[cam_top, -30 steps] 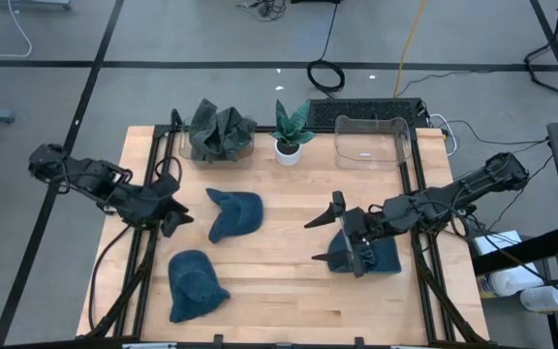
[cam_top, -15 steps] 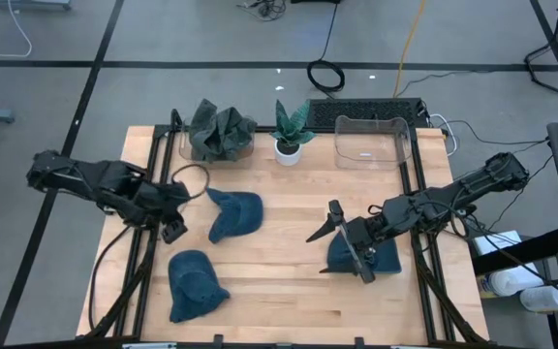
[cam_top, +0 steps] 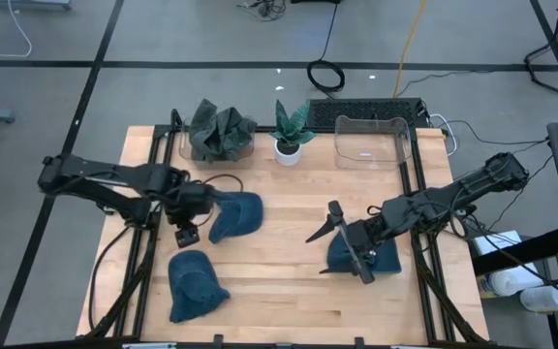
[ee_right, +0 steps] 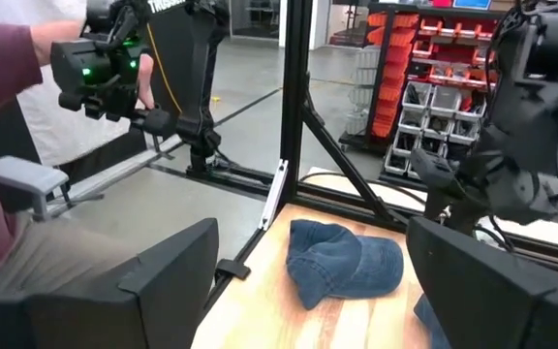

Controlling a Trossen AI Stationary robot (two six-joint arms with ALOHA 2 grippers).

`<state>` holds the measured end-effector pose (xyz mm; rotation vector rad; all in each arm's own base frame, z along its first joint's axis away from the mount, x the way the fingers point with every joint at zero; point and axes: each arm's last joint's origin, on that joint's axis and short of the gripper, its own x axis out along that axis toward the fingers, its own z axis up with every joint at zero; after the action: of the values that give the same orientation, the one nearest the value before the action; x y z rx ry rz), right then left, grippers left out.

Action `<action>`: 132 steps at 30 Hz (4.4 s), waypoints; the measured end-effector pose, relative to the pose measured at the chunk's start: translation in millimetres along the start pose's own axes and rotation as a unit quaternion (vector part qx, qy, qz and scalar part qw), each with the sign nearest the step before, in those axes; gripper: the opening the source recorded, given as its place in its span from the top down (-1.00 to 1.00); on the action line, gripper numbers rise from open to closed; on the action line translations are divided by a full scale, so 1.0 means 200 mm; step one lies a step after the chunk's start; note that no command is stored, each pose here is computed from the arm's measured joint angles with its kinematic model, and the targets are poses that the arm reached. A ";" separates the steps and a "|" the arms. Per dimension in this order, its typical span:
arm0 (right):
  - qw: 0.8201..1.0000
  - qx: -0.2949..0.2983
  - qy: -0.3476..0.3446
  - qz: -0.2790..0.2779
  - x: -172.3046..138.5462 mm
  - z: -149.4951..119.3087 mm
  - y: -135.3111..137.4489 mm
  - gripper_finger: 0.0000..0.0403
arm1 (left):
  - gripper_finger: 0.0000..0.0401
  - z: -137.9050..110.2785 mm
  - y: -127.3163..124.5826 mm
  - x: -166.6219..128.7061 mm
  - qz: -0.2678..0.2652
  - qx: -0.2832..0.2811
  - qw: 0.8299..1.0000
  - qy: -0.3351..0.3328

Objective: Pick & Place hat
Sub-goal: Put the bottom left blue cap into the right transparent bin

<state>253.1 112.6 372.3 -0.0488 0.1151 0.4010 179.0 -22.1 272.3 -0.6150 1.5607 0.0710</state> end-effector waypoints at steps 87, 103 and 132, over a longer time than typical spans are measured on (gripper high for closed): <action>0.999 0.004 0.034 -0.002 0.04 -0.22 0.00 -0.59 | 0.58 0.08 0.29 0.78 -0.238 -0.058 0.957 0.156; 0.999 0.017 0.034 -0.004 0.04 -0.23 0.00 -0.59 | 0.85 0.07 0.28 0.77 -0.271 -0.058 0.945 0.171; 0.999 0.021 0.038 0.000 0.04 -0.23 0.01 -0.59 | -0.68 0.02 0.28 0.73 -0.246 -0.130 0.940 0.200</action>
<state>255.4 113.7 325.9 -0.0221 0.1987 0.3963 165.9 -21.5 116.5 -1.2775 1.7525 -0.2434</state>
